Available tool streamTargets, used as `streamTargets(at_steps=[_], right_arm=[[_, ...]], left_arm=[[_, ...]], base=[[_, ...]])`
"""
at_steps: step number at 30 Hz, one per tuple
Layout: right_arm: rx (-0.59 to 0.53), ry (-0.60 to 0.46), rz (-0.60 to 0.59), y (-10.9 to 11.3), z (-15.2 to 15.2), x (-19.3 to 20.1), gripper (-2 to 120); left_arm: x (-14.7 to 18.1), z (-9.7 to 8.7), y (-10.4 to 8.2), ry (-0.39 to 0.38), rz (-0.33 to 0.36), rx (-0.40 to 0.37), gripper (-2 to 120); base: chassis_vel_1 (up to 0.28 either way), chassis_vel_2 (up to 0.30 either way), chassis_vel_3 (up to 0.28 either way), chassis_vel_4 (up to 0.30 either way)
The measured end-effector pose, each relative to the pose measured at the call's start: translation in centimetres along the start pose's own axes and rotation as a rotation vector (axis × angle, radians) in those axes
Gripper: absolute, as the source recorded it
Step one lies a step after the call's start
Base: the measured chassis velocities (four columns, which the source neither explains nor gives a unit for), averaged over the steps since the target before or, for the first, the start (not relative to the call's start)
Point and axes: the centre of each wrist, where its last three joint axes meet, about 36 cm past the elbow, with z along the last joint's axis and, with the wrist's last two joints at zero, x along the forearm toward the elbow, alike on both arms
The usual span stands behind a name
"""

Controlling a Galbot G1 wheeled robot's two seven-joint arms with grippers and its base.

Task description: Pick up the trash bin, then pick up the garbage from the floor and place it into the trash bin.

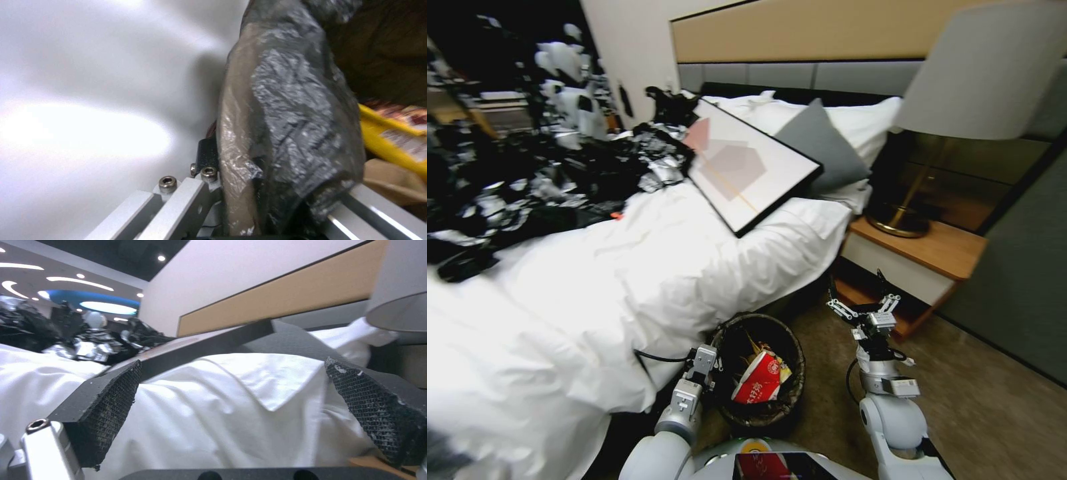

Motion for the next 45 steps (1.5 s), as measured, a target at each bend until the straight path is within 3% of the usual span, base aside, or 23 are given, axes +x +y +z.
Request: streamTargets(at_steps=[15, 26, 45], right_arm=[[0.003, 0.002, -0.007, -0.1, 0.1, -0.5, 100], [-0.022, -0.002, -0.003, 0.1, 0.0, -0.8, 100], [-0.041, -0.012, 0.010, 0.2, 0.3, -1.4, 100]], left_arm=[[0.1, 0.2, -0.1, 0.005, 0.008, -0.013, 9], [-0.4, 0.5, -0.1, -0.042, 0.028, -0.014, 11], [-0.6, 0.5, -0.1, -0.047, 0.025, -0.020, 11]], base=[[0.124, 0.120, 0.124, 0.129], [0.112, 0.105, 0.093, 0.109], [0.002, 0.002, 0.003, 0.000]])
